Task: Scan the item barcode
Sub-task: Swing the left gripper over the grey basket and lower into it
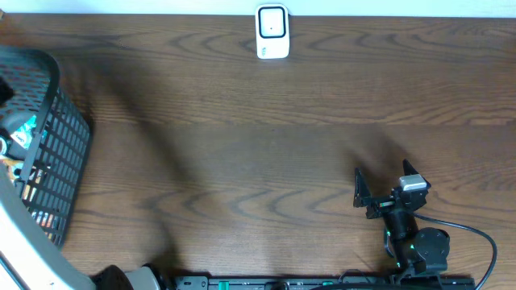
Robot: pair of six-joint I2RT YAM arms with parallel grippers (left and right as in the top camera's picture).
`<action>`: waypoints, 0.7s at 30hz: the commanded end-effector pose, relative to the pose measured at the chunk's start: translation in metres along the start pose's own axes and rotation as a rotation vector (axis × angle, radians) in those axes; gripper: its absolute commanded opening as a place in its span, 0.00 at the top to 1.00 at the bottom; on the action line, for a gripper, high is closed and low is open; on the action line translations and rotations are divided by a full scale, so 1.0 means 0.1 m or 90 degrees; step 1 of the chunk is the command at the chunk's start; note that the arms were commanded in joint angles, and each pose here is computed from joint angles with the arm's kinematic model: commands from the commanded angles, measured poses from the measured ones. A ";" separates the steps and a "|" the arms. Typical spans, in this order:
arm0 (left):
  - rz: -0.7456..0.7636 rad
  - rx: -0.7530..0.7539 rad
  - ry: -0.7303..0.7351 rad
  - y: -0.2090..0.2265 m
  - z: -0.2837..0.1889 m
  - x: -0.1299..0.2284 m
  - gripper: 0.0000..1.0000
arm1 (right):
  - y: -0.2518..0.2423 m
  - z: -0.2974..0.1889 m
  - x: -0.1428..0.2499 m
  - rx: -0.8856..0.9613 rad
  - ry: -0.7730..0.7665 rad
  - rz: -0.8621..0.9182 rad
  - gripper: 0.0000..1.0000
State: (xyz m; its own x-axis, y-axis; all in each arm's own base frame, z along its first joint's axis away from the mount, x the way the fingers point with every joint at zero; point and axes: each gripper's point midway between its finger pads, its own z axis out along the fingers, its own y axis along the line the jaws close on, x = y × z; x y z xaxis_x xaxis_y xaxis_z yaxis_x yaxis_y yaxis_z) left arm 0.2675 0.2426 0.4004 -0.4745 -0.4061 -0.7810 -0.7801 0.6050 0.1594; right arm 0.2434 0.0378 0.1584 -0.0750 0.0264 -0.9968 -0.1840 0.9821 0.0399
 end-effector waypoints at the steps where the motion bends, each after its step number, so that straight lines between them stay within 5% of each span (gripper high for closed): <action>1: 0.020 -0.137 0.058 0.34 0.34 0.17 0.02 | 0.01 0.00 0.00 -0.002 0.000 -0.009 0.01; 12: 0.030 -0.154 0.122 0.36 0.74 0.35 0.02 | 0.01 0.00 0.00 -0.002 0.000 -0.009 0.01; 21: 0.037 -0.140 0.267 0.39 1.35 0.83 0.02 | 0.01 0.00 0.00 -0.002 0.000 -0.009 0.01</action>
State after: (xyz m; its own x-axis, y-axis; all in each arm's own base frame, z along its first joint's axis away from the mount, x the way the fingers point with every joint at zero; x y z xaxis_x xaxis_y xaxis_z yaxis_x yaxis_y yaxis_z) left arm 0.2473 0.3226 0.2853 -0.5895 -0.6160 -0.5225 -0.8077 0.4559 0.3738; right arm 0.2434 0.0378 0.1584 -0.0750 0.0264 -0.9968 -0.1840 0.9821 0.0399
